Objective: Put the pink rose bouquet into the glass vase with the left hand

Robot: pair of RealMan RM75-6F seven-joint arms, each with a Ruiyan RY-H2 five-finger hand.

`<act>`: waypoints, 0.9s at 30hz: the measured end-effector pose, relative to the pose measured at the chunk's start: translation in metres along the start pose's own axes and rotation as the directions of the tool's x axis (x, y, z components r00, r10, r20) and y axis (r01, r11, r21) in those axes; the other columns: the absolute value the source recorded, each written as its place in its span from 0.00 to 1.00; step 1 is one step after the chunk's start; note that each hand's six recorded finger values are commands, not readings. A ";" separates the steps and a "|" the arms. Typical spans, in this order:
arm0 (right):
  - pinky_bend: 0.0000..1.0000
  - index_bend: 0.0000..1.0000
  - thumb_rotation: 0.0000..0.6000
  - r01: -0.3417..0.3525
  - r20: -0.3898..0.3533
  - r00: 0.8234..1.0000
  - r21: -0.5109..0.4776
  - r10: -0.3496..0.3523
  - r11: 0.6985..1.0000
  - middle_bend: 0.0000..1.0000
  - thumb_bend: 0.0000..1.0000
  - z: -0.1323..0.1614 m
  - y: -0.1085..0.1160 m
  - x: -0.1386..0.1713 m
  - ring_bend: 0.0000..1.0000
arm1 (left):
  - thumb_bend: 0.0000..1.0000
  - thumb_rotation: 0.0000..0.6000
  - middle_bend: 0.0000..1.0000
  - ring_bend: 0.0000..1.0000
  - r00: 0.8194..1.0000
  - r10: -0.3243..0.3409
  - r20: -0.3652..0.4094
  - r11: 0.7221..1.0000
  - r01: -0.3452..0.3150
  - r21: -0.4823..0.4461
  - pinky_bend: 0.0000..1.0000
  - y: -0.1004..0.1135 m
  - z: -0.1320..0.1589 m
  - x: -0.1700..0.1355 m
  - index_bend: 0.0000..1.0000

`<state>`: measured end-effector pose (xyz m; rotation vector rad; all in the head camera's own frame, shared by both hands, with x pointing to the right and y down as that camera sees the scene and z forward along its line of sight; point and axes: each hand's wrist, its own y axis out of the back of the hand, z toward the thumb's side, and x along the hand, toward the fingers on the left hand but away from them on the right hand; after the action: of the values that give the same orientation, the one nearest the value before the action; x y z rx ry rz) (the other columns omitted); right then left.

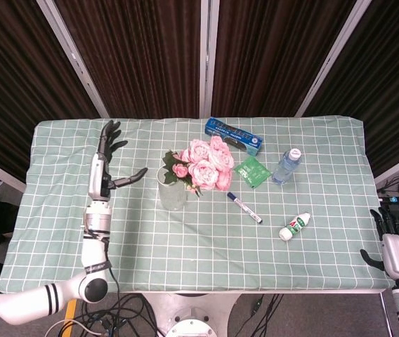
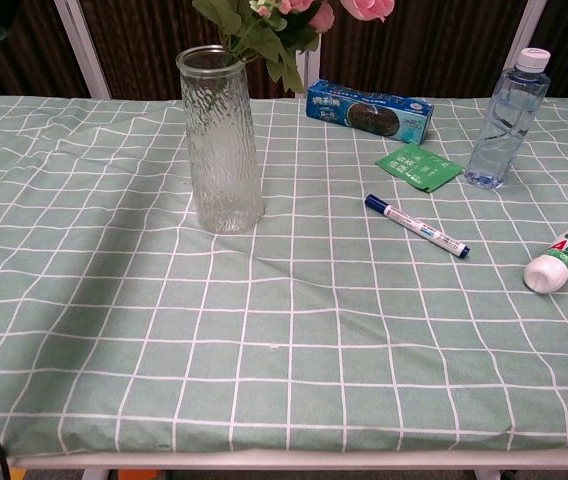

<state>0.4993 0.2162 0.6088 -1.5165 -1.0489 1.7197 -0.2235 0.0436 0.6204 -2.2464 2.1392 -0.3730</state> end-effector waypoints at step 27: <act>0.00 0.00 1.00 0.090 -0.039 0.995 0.022 -0.089 0.996 0.00 0.19 0.008 0.025 0.010 0.00 | 0.05 1.00 0.06 0.03 0.979 -0.125 -0.161 0.236 0.187 0.954 0.15 0.177 -0.047 -0.165 0.04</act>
<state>0.4916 0.2116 0.5826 -1.4599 -1.0576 1.6308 -0.4111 0.2023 0.6087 -1.5682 0.9901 -1.3321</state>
